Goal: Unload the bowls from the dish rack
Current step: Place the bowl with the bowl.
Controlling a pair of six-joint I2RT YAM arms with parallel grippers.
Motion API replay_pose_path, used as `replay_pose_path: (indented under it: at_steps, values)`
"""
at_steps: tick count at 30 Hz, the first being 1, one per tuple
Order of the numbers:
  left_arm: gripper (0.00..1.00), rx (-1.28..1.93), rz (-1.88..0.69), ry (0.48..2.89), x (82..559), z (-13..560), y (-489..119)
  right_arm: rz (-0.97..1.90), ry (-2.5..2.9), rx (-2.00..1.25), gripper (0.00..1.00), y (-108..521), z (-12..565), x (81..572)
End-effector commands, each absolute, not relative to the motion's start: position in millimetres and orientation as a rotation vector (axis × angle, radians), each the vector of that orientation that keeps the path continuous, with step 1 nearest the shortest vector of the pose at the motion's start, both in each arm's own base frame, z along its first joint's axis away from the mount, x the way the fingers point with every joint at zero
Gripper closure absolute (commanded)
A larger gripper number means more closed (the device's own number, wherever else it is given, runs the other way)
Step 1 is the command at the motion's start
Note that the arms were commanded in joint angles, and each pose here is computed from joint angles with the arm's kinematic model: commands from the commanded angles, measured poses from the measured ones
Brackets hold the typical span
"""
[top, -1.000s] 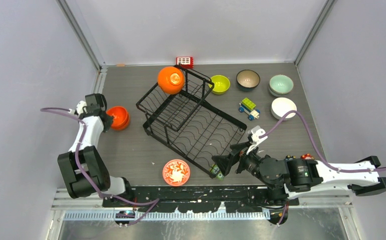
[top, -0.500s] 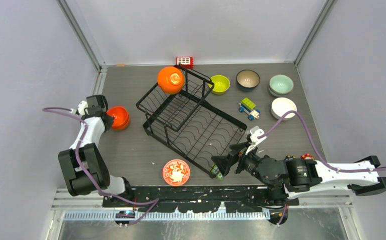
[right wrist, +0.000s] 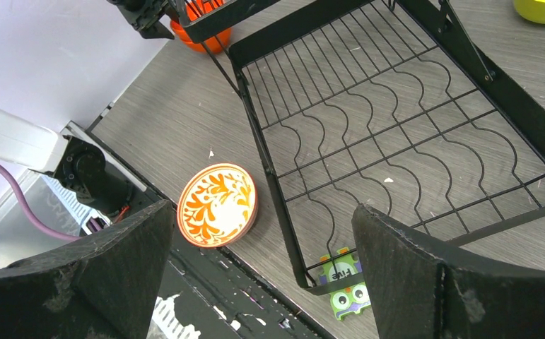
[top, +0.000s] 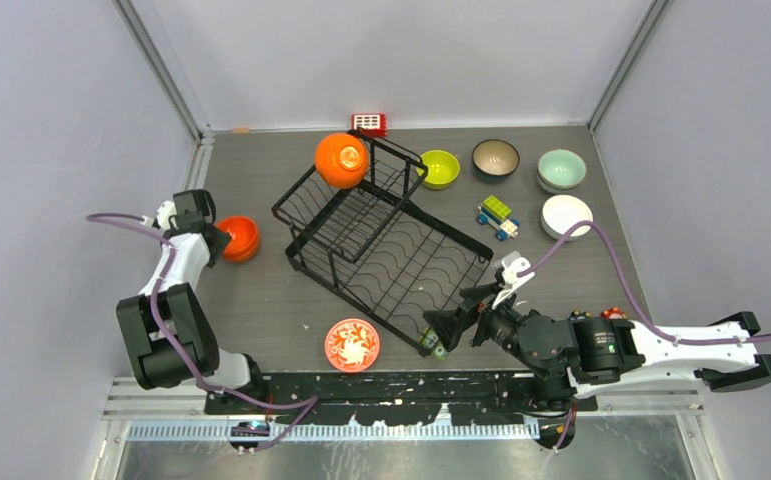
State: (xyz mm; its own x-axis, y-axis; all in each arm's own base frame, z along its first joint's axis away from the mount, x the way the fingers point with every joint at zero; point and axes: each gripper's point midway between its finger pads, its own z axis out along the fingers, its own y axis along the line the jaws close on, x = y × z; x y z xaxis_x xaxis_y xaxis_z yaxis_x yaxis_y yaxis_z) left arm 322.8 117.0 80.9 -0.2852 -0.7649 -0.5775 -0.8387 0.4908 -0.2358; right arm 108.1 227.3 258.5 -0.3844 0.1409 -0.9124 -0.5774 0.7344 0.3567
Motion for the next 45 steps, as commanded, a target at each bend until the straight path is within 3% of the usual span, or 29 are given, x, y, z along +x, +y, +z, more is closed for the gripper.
replay_pose_path:
  at_steps: [1,6,9,18,26,39,45]
  values:
    - [0.59,-1.289,0.145,2.036,330.2,101.6,124.6,0.818,1.784,-0.283,0.00,224.5,273.6,112.7]
    - [0.47,-1.276,0.179,2.010,317.3,120.6,126.7,0.816,1.781,-0.289,0.00,225.0,274.9,112.5]
    - [0.45,-1.273,0.186,1.991,309.4,131.4,126.4,0.815,1.779,-0.288,0.00,224.6,275.4,113.0]
    - [0.49,-1.291,0.119,2.026,295.0,119.0,110.8,0.834,1.777,-0.284,0.00,223.1,272.2,111.8]
    - [0.60,-1.309,0.042,2.038,303.7,105.6,102.1,0.834,1.783,-0.274,0.00,218.3,270.8,112.0]
    - [0.62,-1.294,0.052,2.028,304.8,111.1,104.4,0.819,1.779,-0.266,0.00,218.1,272.4,114.1]
    - [0.54,-1.204,-0.084,1.935,316.4,166.6,92.4,0.736,1.787,-0.126,0.00,198.6,272.9,128.9]
